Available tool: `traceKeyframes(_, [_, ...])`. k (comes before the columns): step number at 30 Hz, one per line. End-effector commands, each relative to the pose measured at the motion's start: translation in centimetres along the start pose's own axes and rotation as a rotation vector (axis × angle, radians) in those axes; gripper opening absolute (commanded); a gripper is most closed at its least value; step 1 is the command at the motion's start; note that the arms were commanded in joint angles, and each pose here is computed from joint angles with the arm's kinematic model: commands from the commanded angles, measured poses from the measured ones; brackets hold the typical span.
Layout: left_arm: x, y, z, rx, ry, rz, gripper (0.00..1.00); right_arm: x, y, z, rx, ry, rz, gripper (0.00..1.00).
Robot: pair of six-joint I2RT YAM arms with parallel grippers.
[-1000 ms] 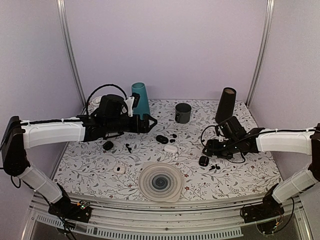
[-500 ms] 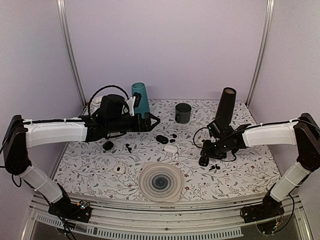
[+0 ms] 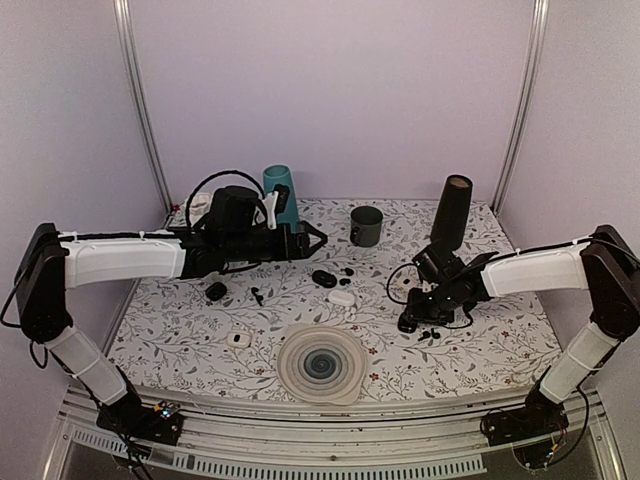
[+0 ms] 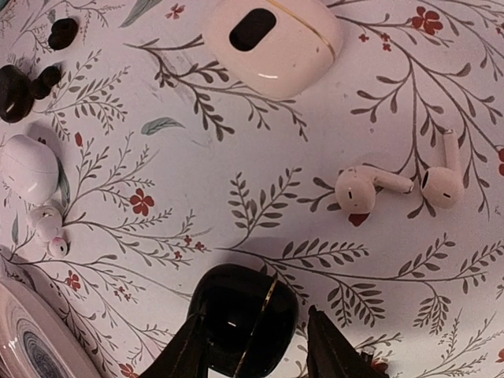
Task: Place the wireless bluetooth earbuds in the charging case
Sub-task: Pick up the charging case from the center of the board.
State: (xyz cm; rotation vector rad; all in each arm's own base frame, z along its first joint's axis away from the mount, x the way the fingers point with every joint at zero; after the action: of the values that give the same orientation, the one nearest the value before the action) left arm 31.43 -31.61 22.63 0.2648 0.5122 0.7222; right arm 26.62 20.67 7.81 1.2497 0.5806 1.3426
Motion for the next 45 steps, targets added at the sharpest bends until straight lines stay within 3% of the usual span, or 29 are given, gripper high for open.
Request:
traceKeyframes(1, [-0.9, -0.2, 0.5, -0.002, -0.003, -0.034, 0.96, -0.1, -0.8, -0.6, 0.011, 0.014, -0.005, 0.42])
traceKeyframes(16, [-0.9, -0.1, 0.3, 0.004, -0.010, -0.036, 0.96, 1.4, -2.0, -1.8, 0.053, 0.019, 0.008, 0.36])
traceKeyframes(21, [-1.0, -0.2, 0.2, 0.006, -0.007, -0.044, 0.96, 1.4, -2.3, -2.1, 0.072, 0.017, 0.016, 0.52])
traceKeyframes(29, [-1.0, -0.2, 0.1, 0.007, -0.003, -0.047, 0.96, 0.9, -2.4, -3.0, 0.085, 0.006, -0.005, 0.52])
traceKeyframes(38, [-1.1, -0.4, -0.3, 0.020, 0.016, -0.071, 0.96, 2.2, -1.5, -2.3, 0.060, -0.003, 0.048, 0.28])
traceKeyframes(45, [-0.9, -0.9, -2.5, 0.062, 0.151, -0.249, 0.96, 3.8, -0.4, -1.5, 0.038, -0.009, 0.140, 0.14])
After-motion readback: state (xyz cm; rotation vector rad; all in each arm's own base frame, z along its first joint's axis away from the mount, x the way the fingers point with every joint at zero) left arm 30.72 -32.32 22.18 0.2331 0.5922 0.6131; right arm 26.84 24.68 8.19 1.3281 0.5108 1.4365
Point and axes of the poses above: each gripper's point midway between its finger pads, its own y axis back along the fingers, its own x axis along the line the jaws close on, z = x × y, the point moved 5 cm from there along y, back along the fingers, and after that the axes turned 14 degrees about -y, right-handed, at the moved point
